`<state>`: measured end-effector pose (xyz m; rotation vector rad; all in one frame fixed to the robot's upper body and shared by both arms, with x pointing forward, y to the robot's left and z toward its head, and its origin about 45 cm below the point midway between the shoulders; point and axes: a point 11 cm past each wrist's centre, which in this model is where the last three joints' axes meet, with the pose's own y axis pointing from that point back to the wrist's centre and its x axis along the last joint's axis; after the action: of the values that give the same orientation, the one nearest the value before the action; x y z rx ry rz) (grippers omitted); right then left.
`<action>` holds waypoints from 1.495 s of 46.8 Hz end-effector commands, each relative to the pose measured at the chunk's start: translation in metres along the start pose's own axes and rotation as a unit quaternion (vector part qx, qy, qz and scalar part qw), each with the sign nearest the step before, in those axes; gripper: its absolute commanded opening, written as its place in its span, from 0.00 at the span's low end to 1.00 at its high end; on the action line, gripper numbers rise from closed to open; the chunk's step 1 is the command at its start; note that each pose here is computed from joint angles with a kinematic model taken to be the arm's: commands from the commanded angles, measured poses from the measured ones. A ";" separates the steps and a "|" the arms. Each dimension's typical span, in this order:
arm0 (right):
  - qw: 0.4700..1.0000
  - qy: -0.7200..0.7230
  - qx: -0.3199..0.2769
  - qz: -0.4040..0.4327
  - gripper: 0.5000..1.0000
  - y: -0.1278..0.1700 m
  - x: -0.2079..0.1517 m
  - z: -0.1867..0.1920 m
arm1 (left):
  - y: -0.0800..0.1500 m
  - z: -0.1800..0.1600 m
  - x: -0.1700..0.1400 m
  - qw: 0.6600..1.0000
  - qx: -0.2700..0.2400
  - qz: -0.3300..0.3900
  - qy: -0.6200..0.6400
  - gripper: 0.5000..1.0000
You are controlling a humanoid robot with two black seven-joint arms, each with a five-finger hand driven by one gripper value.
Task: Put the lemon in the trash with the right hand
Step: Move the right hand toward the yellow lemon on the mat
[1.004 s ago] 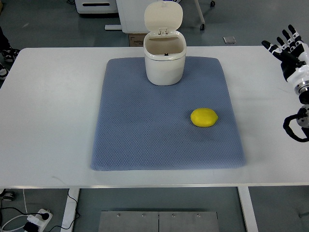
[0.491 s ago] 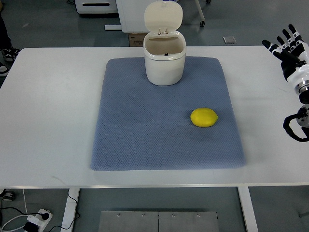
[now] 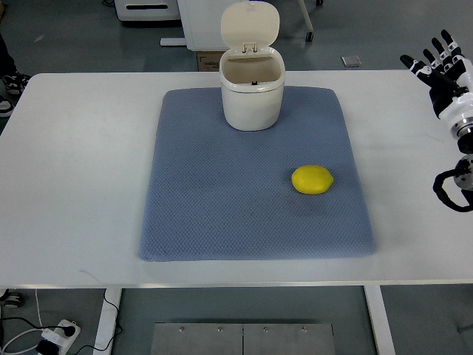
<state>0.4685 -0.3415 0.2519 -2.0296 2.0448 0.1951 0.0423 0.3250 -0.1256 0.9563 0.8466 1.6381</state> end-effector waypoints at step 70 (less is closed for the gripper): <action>0.909 0.212 -0.106 -0.343 1.00 0.068 -0.051 0.079 | 0.000 0.000 0.000 1.000 0.000 0.000 0.000 1.00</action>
<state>0.4076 -0.2752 0.1858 -2.9989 1.4074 -0.1891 0.0424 0.3250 -0.1255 0.9561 0.8465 1.6382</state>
